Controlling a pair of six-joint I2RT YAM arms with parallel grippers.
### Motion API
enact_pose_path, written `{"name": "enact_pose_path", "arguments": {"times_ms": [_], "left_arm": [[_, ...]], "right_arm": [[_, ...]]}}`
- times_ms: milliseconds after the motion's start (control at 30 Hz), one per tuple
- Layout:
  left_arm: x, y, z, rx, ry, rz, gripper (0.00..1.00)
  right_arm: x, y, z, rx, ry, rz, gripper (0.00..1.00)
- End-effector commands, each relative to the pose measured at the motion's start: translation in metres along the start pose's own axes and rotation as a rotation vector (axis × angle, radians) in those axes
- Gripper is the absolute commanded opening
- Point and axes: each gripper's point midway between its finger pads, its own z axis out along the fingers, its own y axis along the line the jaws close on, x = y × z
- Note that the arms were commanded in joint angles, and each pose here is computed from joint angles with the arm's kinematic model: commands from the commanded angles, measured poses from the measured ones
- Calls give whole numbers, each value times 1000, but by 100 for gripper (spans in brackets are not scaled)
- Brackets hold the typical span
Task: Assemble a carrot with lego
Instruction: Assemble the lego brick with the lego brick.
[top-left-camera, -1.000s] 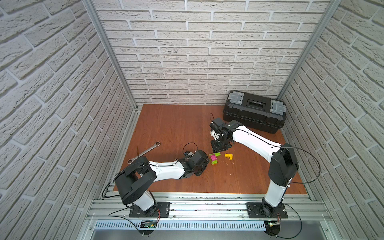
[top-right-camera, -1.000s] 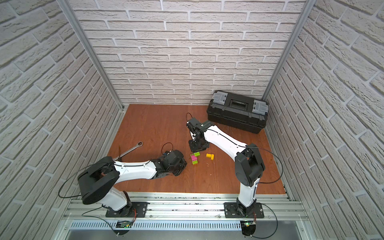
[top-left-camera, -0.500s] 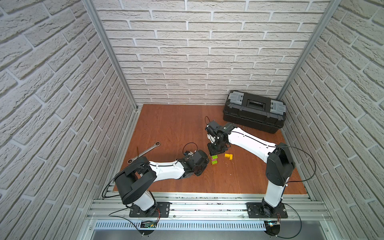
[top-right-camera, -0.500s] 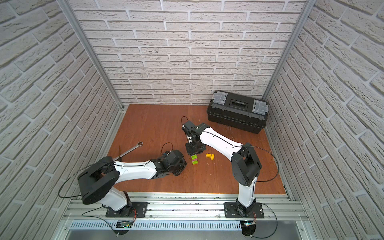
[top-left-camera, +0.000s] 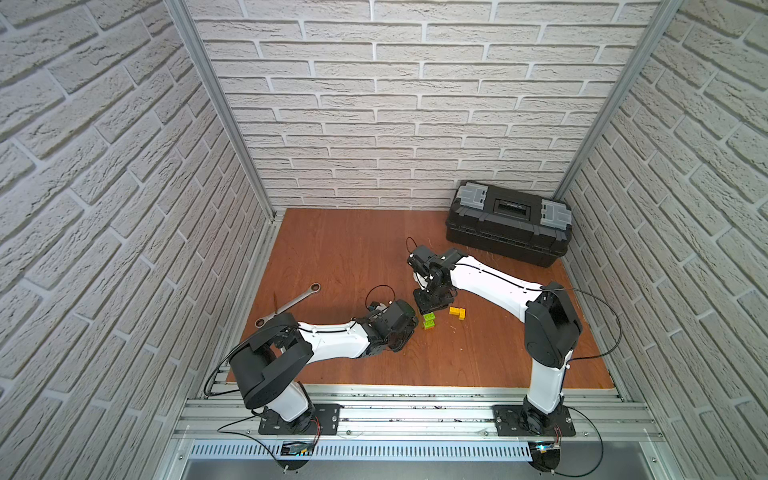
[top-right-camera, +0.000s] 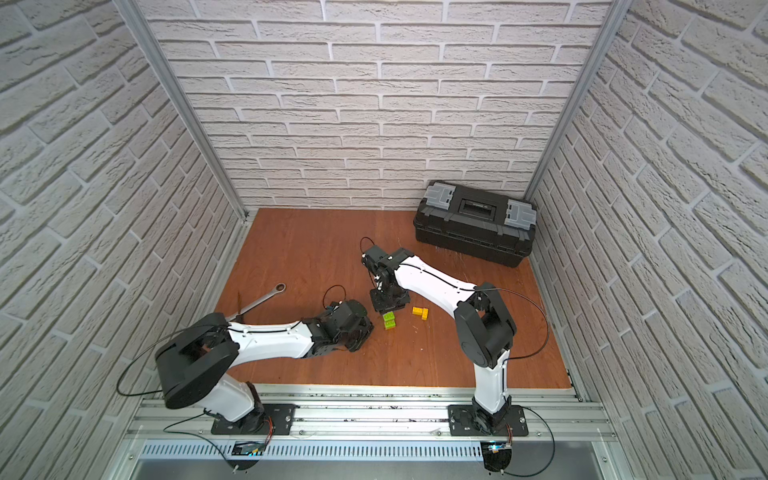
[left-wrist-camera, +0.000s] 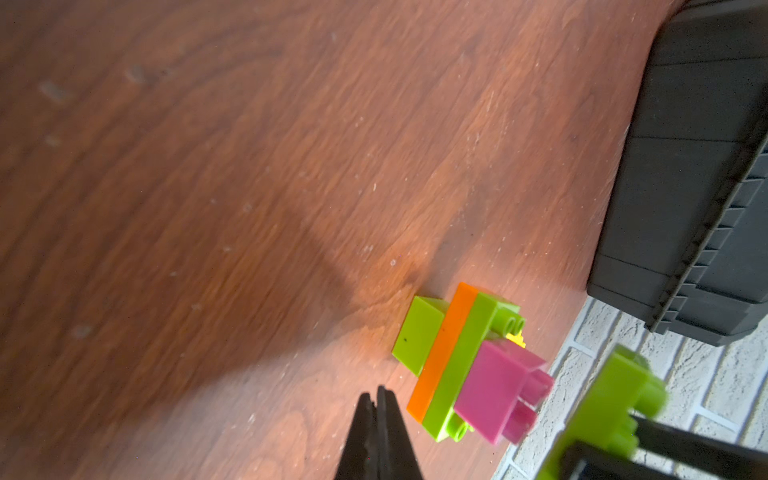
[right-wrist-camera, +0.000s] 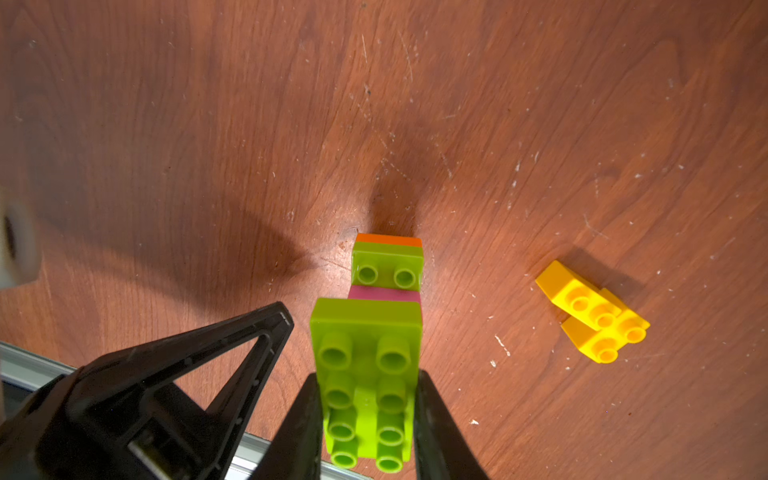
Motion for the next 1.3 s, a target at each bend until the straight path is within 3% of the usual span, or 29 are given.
{"name": "enact_pose_path", "arguments": {"times_ms": [0,1267], "left_arm": [[-3,-2,-2,17,-9,11,0],[-3,1,0,18,-4,3,0]], "right_arm": [[3,1,2,16,10,-6,3],[7,-1,16,35,66,-17,4]]}}
